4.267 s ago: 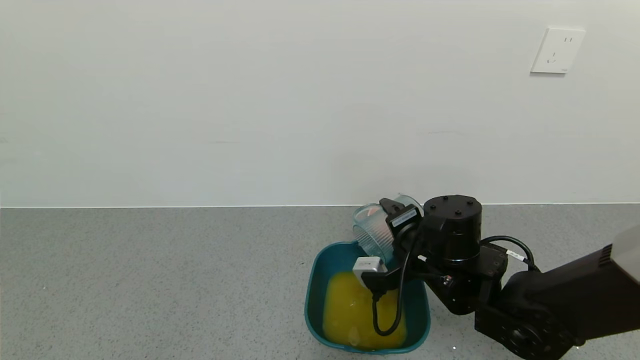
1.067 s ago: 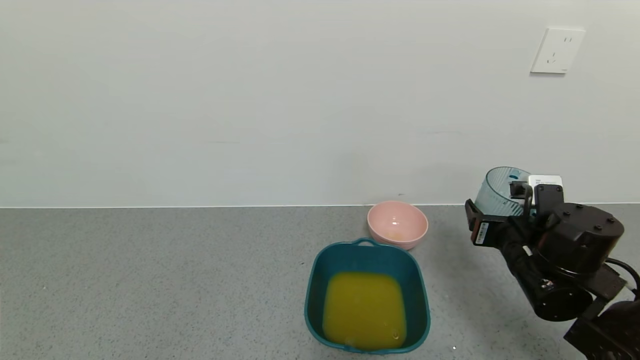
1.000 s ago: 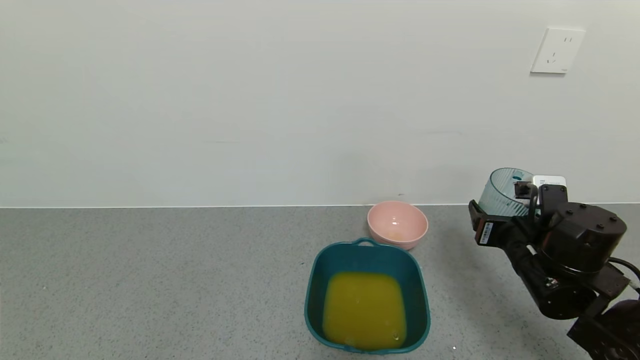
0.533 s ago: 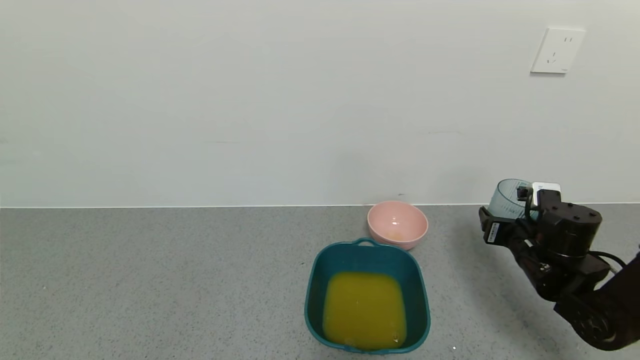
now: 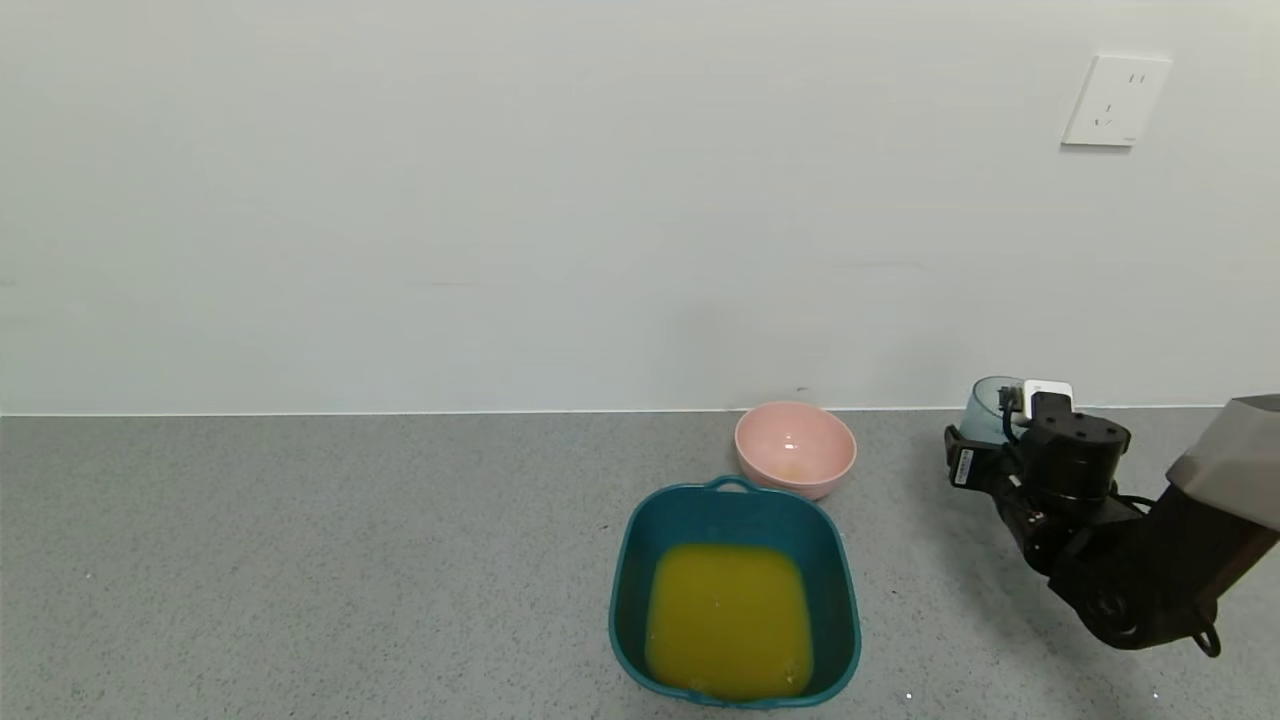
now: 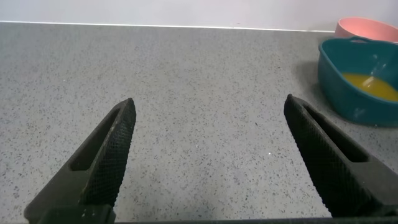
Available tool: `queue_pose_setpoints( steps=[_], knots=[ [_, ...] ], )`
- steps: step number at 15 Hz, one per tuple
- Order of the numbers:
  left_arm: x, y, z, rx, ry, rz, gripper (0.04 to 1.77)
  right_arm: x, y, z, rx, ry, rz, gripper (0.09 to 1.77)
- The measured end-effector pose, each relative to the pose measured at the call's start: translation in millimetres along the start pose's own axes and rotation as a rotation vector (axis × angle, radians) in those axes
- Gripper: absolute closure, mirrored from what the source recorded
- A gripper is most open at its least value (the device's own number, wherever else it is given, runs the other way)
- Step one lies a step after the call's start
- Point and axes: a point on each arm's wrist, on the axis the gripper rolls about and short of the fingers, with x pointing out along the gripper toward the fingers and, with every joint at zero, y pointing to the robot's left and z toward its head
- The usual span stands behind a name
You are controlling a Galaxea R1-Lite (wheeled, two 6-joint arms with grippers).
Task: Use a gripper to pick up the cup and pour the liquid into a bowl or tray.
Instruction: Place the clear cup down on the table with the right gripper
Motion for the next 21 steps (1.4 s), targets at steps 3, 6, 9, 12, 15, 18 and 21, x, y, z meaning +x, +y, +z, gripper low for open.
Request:
queue_pose_setpoints(
  steps=[3,6,9,12,15,18,21],
  knots=[
    [0,0.0,0,0.0,0.0,0.0,0.09,12,4,-10,-0.006,0.01,-0.001,0.5],
    [0,0.0,0,0.0,0.0,0.0,0.09,23,8,-15,-0.013,0.026,-0.003,0.5],
    [0,0.0,0,0.0,0.0,0.0,0.09,31,11,-17,-0.014,0.029,-0.006,0.5],
    [0,0.0,0,0.0,0.0,0.0,0.09,38,12,-21,-0.013,0.029,-0.009,0.5],
    [0,0.0,0,0.0,0.0,0.0,0.09,41,12,-27,-0.016,0.037,-0.011,0.5],
    [0,0.0,0,0.0,0.0,0.0,0.09,42,13,-31,-0.02,0.044,-0.01,0.5],
    [0,0.0,0,0.0,0.0,0.0,0.09,43,13,-33,-0.022,0.048,-0.011,0.5]
  ],
)
